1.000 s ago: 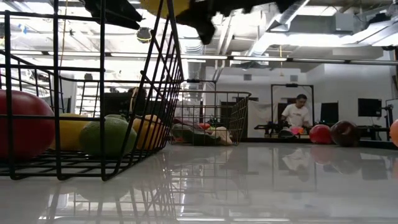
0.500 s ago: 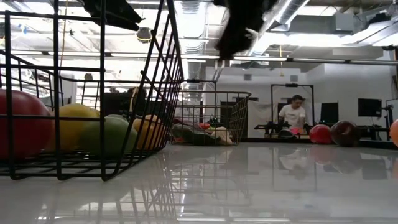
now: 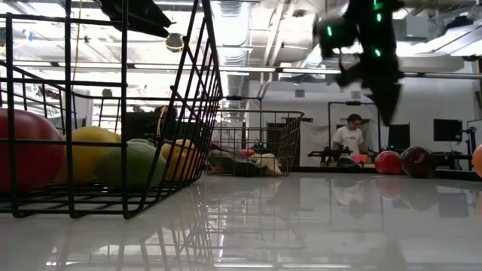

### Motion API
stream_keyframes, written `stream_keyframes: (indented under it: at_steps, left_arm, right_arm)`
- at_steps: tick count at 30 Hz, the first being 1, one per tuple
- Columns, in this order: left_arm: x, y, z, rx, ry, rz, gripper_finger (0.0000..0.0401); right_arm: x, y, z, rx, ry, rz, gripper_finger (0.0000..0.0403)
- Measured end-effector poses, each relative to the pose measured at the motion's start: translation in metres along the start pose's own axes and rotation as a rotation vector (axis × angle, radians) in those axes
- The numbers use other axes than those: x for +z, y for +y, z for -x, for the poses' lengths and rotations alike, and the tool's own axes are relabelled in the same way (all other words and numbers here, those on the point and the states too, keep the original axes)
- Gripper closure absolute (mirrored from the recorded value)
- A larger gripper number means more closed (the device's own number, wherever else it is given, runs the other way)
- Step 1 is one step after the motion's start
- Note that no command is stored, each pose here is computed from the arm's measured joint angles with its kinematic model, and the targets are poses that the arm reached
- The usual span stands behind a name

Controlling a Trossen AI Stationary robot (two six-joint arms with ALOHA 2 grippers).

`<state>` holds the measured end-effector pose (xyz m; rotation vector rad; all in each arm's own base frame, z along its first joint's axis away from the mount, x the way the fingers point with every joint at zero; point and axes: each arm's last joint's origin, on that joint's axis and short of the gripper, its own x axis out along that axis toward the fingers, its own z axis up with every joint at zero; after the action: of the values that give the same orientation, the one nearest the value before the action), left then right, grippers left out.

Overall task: Sort produce into baskets
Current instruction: Put the apple into the black wire basket

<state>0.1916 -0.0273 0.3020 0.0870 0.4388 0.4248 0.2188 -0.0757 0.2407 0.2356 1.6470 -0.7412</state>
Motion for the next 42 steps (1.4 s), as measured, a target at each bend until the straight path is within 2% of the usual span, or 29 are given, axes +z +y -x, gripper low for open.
stream_keyframes:
  at_steps: [5, 9, 13, 19, 24, 32, 42]
  left_arm:
    - [0.0, 0.0, 0.0, 0.0, 0.0, 0.0, 0.0127]
    - [0.0, 0.0, 0.0, 0.0, 0.0, 0.0, 0.0127]
    - [0.0, 0.0, 0.0, 0.0, 0.001, -0.005, 0.0127]
    - [0.0, 0.0, 0.0, 0.0, 0.003, -0.006, 0.0127]
    - [-0.002, 0.0, 0.0, 0.002, 0.019, -0.018, 0.0127]
    - [-0.004, 0.001, 0.0, 0.003, 0.037, -0.021, 0.0127]
    - [-0.005, 0.001, 0.0, 0.004, 0.046, -0.026, 0.0127]
  right_arm:
    - [-0.002, -0.035, -0.027, -0.102, 0.127, -0.003, 0.0074]
    - [0.0, -0.051, -0.037, -0.093, 0.145, 0.066, 0.0066]
    - [-0.002, -0.053, -0.046, -0.117, 0.169, 0.296, 0.0054]
    - [-0.004, -0.038, -0.063, -0.224, 0.301, 0.663, 0.0051]
    - [-0.001, -0.024, -0.08, -0.348, 0.392, 0.863, 0.0051]
    - [0.009, -0.023, -0.106, -0.304, 0.496, 0.89, 0.0054]
    - [0.018, -0.02, -0.139, -0.307, 0.612, 0.92, 0.0073]
